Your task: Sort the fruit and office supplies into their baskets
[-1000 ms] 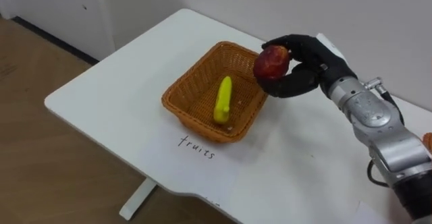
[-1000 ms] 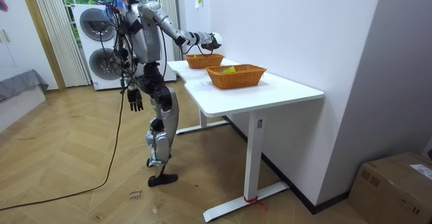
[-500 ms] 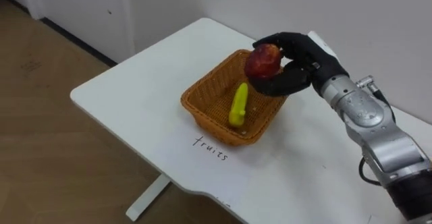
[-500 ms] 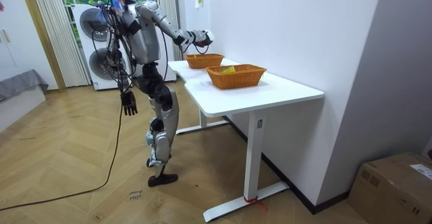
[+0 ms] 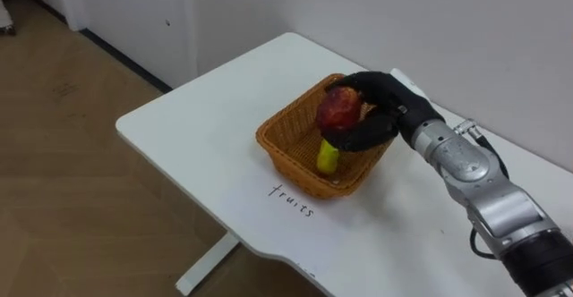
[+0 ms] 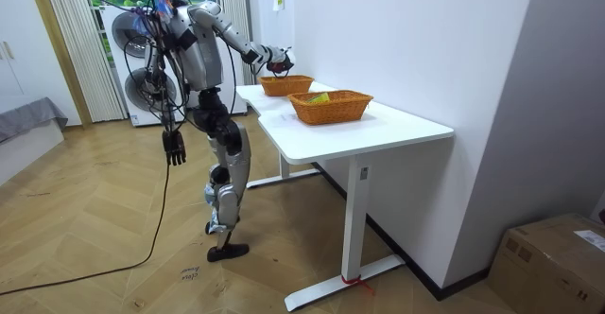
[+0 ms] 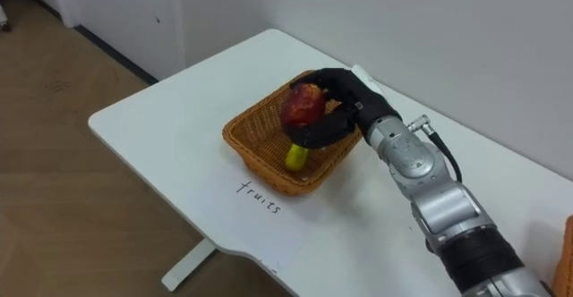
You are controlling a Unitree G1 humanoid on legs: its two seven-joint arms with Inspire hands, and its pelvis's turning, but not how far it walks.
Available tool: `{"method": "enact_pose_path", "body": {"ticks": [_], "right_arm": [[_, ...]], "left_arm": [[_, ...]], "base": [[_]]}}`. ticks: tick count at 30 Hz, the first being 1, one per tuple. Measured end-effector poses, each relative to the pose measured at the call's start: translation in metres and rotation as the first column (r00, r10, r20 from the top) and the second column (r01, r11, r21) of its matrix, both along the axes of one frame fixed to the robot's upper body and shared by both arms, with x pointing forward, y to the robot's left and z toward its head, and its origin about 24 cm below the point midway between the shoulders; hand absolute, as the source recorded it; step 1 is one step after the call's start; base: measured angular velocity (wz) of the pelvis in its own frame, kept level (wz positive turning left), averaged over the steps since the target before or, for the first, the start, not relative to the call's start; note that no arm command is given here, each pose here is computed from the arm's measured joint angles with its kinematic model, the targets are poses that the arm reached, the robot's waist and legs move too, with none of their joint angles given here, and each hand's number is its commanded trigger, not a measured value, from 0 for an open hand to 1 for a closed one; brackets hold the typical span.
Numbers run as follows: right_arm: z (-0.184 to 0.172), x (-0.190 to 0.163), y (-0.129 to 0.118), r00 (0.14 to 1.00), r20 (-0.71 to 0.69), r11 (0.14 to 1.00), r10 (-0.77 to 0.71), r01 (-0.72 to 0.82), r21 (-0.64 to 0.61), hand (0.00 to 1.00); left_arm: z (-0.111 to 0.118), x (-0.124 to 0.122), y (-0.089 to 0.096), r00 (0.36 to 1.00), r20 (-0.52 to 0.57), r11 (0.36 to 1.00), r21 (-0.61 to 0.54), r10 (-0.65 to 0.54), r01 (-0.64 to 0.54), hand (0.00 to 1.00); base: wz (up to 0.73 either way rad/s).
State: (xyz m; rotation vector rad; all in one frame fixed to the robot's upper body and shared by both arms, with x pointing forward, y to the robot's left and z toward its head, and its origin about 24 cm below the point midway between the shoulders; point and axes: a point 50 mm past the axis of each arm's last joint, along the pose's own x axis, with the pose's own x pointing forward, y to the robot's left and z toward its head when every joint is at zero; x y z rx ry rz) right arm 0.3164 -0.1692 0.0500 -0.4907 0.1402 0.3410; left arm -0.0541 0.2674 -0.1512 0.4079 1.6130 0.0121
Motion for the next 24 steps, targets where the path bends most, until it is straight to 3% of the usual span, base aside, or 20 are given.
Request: {"method": "enact_pose_path", "body": {"ticks": [3,4,5,24], "right_arm": [[0.0002,0.0,0.0003,1.0,0.001,1.0,0.001,-0.001,0.0,1.0],[0.0002,0.0,0.0003,1.0,0.001,1.0,0.001,-0.001,0.0,0.91],[0.0004,0.0,0.0004,1.0,0.002,1.0,0.002,-0.002,0.001,0.03],[0.002,-0.0001,0.0005,1.0,0.01,1.0,0.004,-0.004,0.0,0.0]], "left_arm": [[0.0001,0.0003,0.0004,1.0,0.005,1.0,0.011,-0.002,0.002,0.0],[0.0002,0.0003,0.0006,1.0,0.006,1.0,0.015,-0.002,0.002,0.0],[0.0003,0.0001,0.0008,1.0,0.006,1.0,0.018,-0.003,0.003,0.0],[0.0019,0.0017,0.0008,0.999,0.031,0.999,0.032,-0.011,0.01,0.0]], "base": [[0.0],[0.0],[0.0],[0.0]]}}
